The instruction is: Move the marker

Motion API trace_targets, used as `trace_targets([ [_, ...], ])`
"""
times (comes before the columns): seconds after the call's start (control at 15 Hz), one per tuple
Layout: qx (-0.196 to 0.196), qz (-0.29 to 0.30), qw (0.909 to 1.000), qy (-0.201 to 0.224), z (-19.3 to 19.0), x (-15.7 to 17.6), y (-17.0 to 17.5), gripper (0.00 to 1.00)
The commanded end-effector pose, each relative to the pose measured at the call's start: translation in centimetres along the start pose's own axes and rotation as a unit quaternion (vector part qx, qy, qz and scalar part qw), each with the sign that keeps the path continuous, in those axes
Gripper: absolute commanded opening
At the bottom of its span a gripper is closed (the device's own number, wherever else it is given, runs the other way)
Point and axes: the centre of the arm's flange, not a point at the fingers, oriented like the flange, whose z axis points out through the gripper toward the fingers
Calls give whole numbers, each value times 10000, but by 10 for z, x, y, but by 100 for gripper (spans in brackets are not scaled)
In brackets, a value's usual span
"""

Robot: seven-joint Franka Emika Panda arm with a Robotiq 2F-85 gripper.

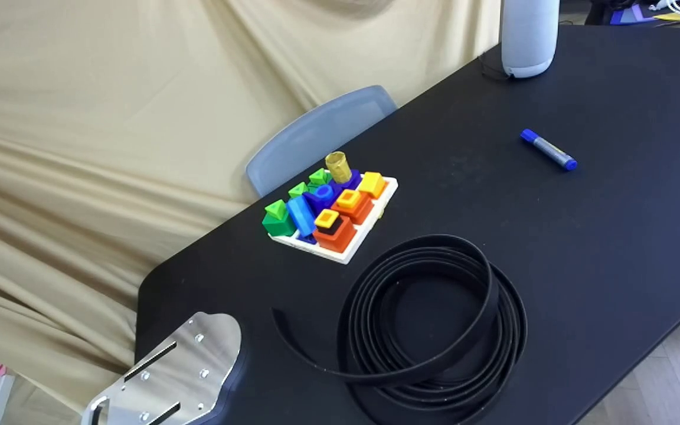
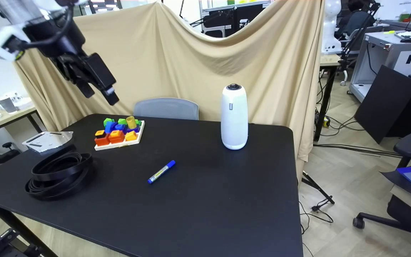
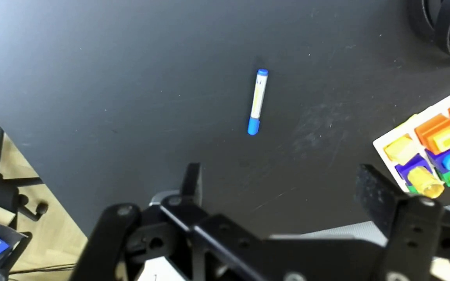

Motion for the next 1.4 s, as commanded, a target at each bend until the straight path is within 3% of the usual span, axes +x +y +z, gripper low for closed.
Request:
trace_targets([
  [0.0,292,-262,9988,-307,41,30,9,100],
  [0.13,338,-282,9975,-555,67,30,-1,100],
  [0.2,279,-242,9985,-394,51,12,6,100],
  [0.6,258,-252,9982,-486,62,14,3,100],
  [1.33,131,419,9962,-753,208,89,-1,100],
])
